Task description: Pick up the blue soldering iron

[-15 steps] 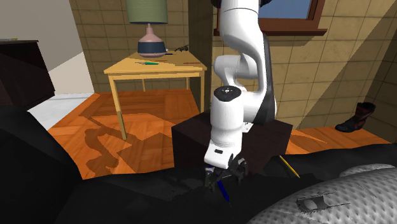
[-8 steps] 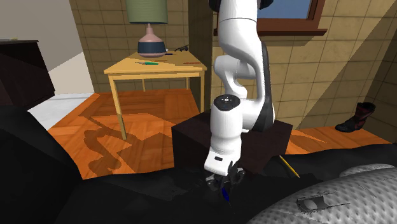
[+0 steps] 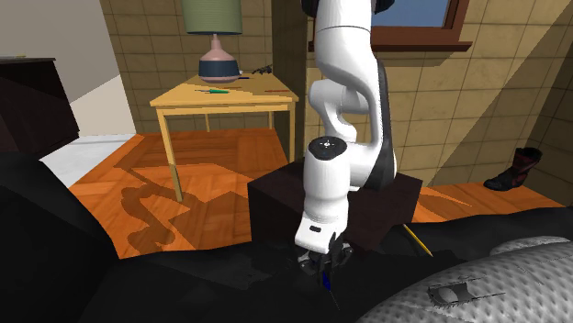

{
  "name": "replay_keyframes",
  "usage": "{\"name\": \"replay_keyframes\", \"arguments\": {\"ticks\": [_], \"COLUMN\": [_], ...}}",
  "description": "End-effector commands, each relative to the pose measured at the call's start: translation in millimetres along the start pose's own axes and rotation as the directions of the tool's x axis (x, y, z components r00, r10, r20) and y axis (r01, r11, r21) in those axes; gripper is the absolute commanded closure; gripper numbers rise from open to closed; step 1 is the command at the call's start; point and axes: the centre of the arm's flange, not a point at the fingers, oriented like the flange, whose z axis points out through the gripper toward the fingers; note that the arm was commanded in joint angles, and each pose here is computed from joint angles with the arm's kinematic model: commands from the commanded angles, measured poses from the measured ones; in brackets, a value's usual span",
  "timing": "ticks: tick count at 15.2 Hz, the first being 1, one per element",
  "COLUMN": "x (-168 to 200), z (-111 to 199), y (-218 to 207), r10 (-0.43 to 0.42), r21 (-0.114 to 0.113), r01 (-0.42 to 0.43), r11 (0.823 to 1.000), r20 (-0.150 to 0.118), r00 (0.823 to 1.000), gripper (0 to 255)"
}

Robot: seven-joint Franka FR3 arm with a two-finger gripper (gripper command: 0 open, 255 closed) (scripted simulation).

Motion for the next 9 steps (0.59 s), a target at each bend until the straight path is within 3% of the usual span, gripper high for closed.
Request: {"name": "replay_keyframes", "arguments": {"ticks": [1, 9], "x": [0.3, 0.8], "z": [-5.6, -47.8], "y": [-0.5, -2.7], "r10": [0.000, 0.000], "r21": [0.000, 0.000], "r01": [0.000, 0.000], "r11": [1.000, 1.000], "r20": [0.000, 0.000], "r00": [1.000, 1.000], "gripper": [255, 255]}}
